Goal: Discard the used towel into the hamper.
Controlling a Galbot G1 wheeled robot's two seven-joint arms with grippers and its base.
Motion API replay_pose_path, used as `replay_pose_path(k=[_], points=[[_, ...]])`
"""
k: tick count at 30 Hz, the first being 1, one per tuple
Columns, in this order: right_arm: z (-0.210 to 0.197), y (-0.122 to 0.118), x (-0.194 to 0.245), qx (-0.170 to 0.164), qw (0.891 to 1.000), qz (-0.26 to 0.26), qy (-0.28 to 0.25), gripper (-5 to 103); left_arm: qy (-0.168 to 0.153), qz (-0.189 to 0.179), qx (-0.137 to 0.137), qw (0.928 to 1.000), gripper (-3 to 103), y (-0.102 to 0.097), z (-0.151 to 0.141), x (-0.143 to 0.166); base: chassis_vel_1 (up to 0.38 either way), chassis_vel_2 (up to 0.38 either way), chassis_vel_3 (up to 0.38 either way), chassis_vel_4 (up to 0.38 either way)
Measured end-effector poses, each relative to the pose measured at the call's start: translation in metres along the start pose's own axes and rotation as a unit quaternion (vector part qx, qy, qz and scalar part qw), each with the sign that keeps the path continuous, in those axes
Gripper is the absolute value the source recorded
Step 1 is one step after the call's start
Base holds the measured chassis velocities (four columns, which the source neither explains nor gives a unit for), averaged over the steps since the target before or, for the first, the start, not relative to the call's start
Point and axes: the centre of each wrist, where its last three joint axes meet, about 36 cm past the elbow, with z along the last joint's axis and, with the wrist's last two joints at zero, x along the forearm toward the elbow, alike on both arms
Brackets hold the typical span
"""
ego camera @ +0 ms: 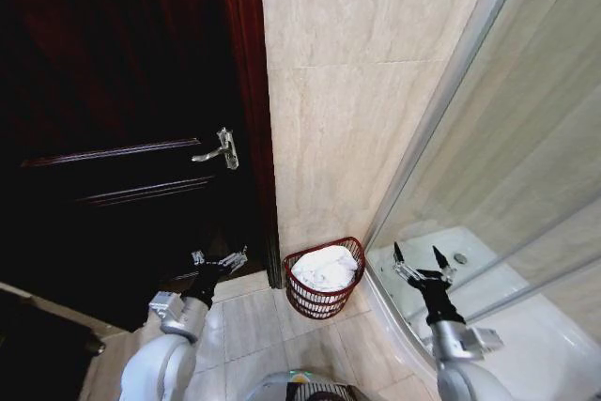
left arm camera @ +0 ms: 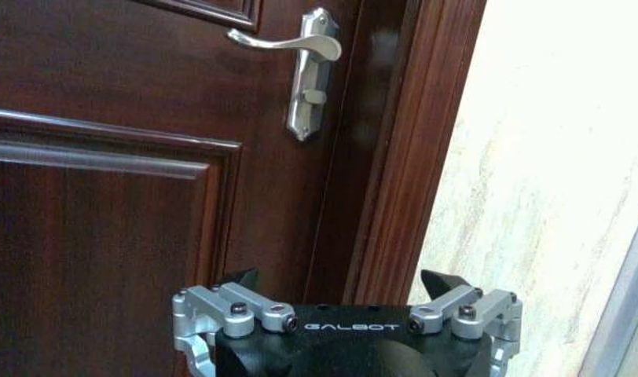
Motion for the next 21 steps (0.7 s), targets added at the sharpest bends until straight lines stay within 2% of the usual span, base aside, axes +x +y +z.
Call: replay_pose_path(k=[7,16,21], points=[[-0.013,0.01,0.0,-0.012,1.0,0.005,-0.017,100,0.0,0.0,0.0,1.0,100,0.0,0.0,0.0,0.0,0.0,0.0,0.0],[0.0,0.023,-0.003,-0.028,0.999,-0.024,-0.004,100,0.0,0.0,0.0,1.0,100,0.0,0.0,0.0,0.0,0.0,0.0,0.0],[0.0,0.025,-0.003,-0.03,0.999,-0.023,0.004,100,0.0,0.0,0.0,1.0,100,0.0,0.0,0.0,0.0,0.0,0.0,0.0]])
